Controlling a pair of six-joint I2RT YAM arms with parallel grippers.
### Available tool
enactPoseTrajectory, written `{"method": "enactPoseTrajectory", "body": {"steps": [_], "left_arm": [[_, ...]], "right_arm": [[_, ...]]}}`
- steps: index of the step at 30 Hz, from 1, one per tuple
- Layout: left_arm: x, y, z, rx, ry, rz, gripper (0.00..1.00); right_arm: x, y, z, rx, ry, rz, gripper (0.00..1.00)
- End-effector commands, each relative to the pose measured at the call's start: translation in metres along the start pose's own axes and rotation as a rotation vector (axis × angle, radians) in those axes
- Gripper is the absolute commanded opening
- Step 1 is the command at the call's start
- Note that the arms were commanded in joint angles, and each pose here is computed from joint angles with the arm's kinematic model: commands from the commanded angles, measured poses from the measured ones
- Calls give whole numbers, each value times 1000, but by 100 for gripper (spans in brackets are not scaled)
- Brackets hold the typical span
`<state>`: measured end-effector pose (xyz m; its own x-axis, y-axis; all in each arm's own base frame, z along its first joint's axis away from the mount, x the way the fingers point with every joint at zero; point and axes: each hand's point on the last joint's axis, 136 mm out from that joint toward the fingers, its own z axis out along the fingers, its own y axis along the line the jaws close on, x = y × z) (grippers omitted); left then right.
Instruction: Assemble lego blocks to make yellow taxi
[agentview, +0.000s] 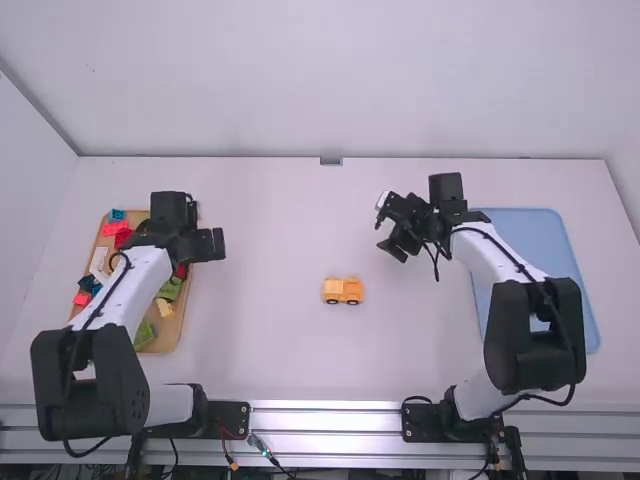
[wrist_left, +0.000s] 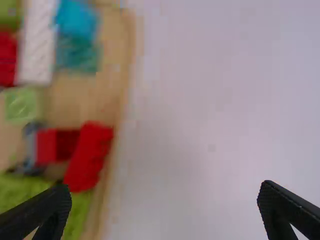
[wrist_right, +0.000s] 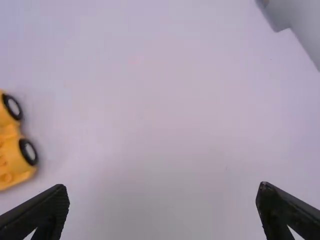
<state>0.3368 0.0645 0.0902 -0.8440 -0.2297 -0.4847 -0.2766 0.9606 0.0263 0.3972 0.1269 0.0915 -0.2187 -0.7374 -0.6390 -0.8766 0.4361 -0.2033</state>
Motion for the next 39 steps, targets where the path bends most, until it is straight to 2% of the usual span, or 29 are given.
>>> {"method": "enactPoseTrajectory", "body": {"steps": [1, 11, 13, 15, 16, 17, 19, 21, 24, 31, 39], "left_arm": [[9, 43, -7, -201, 14, -135, 99], [62, 82, -4, -151, 245, -284, 99], [70, 84, -3, -130, 280, -278, 95], [78, 89, 0, -140, 317, -293, 84], [80, 89, 1, -140, 322, -295, 83], [86, 91, 6, -140, 346, -303, 70], [91, 87, 11, -114, 371, -294, 62], [96, 83, 15, -97, 394, -280, 62], [103, 79, 22, -72, 433, -253, 56], [126, 84, 36, -87, 538, -265, 56], [142, 92, 47, -146, 567, -275, 45]], "right_arm": [[-15, -7, -6, 31, -30, 19, 99], [-24, -18, -6, 83, -52, -17, 99], [-25, -19, -6, 87, -55, -19, 99], [-26, -20, -6, 92, -59, -23, 99], [-27, -21, -6, 93, -60, -23, 99], [-27, -22, -6, 97, -63, -26, 99], [-28, -22, -6, 100, -66, -27, 99], [-28, -23, -6, 102, -67, -28, 99], [-29, -22, -6, 101, -68, -31, 99], [-30, -24, -7, 108, -72, -33, 99], [-34, -23, -6, 110, -79, -43, 99]]}}
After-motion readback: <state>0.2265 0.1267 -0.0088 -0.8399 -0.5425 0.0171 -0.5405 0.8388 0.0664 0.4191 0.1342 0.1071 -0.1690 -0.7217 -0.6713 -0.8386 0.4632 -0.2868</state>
